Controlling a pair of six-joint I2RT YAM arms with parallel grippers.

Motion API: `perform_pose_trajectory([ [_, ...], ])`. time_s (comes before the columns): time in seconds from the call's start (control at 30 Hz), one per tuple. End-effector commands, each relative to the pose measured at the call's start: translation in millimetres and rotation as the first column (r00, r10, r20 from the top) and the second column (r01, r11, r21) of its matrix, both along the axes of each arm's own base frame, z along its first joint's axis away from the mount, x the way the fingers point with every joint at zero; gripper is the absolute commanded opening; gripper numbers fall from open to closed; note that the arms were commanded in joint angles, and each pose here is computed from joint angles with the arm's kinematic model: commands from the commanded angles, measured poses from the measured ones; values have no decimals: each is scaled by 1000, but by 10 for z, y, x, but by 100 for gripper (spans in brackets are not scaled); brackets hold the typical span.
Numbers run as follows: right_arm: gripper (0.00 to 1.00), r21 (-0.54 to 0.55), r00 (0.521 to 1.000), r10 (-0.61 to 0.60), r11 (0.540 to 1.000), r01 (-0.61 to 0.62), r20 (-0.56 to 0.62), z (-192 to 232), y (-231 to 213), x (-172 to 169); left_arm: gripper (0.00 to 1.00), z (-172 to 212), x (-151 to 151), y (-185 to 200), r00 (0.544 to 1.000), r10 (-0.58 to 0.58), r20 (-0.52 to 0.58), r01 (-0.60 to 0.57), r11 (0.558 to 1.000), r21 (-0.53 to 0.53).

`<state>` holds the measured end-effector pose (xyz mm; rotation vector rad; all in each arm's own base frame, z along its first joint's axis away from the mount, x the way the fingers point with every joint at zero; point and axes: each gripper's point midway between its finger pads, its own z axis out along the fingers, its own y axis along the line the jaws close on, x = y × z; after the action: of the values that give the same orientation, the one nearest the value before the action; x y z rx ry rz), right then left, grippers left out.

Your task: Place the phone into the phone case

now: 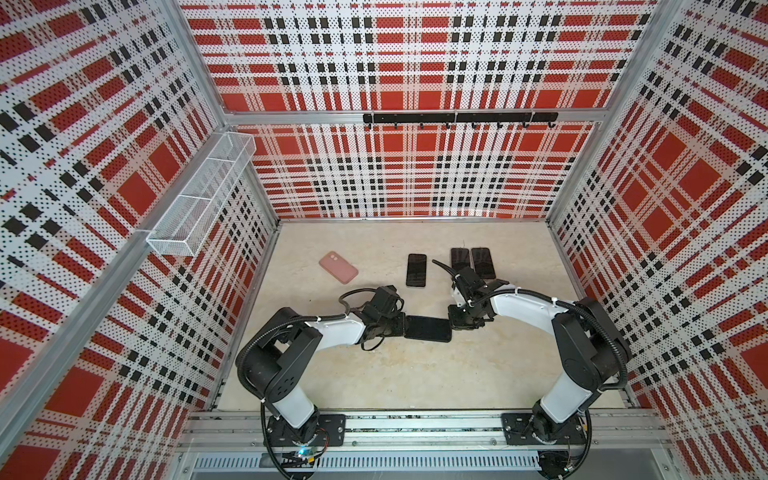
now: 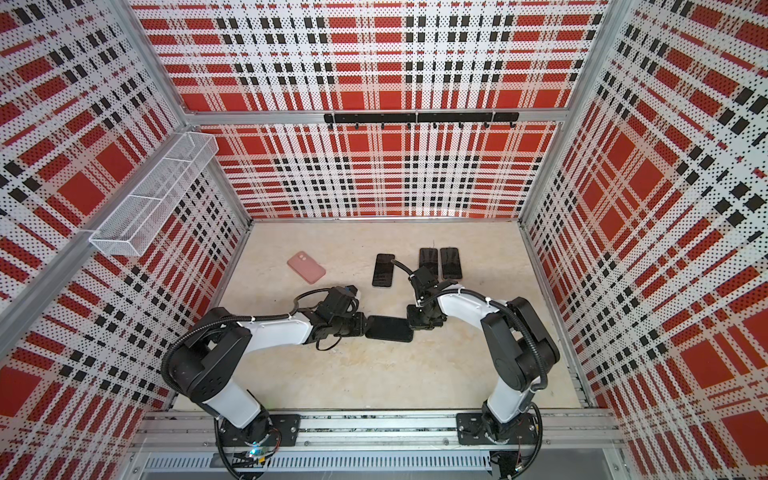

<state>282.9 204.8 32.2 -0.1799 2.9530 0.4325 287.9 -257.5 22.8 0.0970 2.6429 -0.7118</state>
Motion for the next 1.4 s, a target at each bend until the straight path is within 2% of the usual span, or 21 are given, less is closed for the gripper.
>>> perform_pose_trajectory([
  [0.0, 18, 7, 1000, 20, 1000, -20, 19, -3, 62, 106, 25, -89, 2, 53, 1000, -11, -20, 12, 999, 38],
  [0.37, 15, -130, 996, 41, 990, -50, -75, -248, -114, 19, 24, -155, 18, 26, 999, -20, -29, 21, 999, 39],
  [0.8, 12, -298, 981, 74, 946, -126, -179, -465, -257, -246, 23, -255, -59, -31, 998, -30, -47, 32, 999, 41],
  [0.93, 11, -308, 978, 95, 939, -151, -188, -495, -202, -264, 23, -251, -49, -49, 999, -30, -40, 31, 999, 42],
  [1.03, 11, -311, 976, 107, 936, -163, -191, -531, -157, -257, 23, -248, -41, -36, 999, -27, -22, 29, 996, 85],
  [1.37, 10, -297, 962, 109, 937, -183, -250, -886, -87, -422, 23, -231, -87, -3, 999, -29, -21, 30, 995, 98],
])
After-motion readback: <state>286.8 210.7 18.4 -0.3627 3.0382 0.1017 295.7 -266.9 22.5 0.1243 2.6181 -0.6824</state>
